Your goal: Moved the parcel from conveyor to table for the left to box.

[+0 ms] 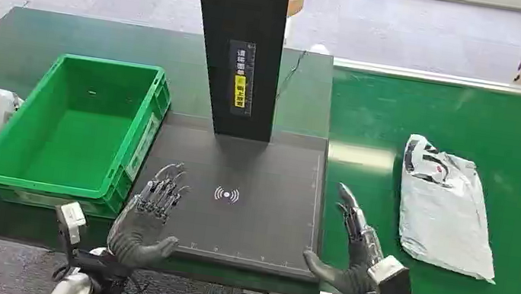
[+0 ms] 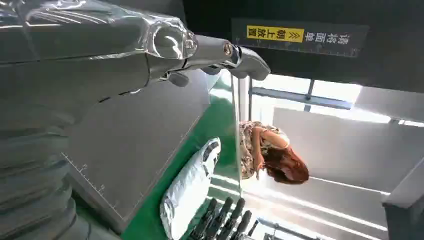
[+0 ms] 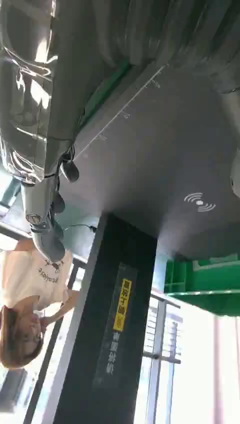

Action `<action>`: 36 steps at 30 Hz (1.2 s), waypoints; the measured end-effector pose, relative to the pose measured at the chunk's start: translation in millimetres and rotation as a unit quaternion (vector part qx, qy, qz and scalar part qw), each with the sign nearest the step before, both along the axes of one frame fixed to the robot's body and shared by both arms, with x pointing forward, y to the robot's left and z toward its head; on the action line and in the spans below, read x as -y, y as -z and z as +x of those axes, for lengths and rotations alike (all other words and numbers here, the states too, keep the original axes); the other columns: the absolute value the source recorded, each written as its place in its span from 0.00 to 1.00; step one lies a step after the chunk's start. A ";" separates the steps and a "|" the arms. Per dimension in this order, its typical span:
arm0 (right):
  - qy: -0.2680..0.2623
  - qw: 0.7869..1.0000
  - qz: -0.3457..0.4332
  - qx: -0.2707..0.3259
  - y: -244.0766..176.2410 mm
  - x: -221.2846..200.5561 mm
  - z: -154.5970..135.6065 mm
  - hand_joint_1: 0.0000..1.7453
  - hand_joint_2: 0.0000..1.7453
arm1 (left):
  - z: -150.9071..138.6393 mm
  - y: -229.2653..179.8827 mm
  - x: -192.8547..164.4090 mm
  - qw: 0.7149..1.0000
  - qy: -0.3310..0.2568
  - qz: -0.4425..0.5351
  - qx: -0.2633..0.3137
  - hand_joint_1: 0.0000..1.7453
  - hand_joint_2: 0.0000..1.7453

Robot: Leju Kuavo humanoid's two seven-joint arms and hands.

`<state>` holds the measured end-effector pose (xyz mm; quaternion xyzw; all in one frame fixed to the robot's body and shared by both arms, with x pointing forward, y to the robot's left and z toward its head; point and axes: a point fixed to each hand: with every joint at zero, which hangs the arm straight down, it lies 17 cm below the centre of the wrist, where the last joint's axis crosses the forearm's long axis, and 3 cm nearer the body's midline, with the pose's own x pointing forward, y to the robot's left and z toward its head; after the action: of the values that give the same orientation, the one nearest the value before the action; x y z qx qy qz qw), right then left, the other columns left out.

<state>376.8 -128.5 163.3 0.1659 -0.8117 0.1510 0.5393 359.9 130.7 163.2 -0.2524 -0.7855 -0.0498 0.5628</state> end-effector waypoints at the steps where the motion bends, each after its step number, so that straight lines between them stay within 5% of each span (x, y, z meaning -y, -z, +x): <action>1: 0.003 1.000 -0.008 -0.001 1.1 0.8 2.6 0.00 1.00 | -0.2 -0.4 -0.1 1.000 0.000 0.000 0.002 0.00 1.00; 7: 0.043 0.996 -0.072 0.011 -0.4 23.7 34.0 0.00 1.00 | -1.2 -1.5 -0.1 1.000 0.001 0.000 0.006 0.00 1.00; 20: 0.183 0.963 -0.198 0.003 -26.0 130.7 164.3 0.00 1.00 | 0.6 -4.6 0.9 1.000 0.004 0.001 0.011 0.00 1.00; 28: 0.262 0.902 -0.323 -0.117 15.3 202.2 217.1 0.00 1.00 | 7.1 -0.6 -3.9 1.000 -0.007 0.009 -0.004 0.00 1.00; 36: 0.298 0.838 -0.396 -0.230 69.3 252.9 213.5 0.00 1.00 | 10.1 -5.1 -11.4 1.000 -0.019 0.009 -0.003 0.00 1.00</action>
<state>590.3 -381.4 93.9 -0.2816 -0.5455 0.2491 0.7491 370.0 142.1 168.3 -0.2323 -0.7882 -0.0451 0.5681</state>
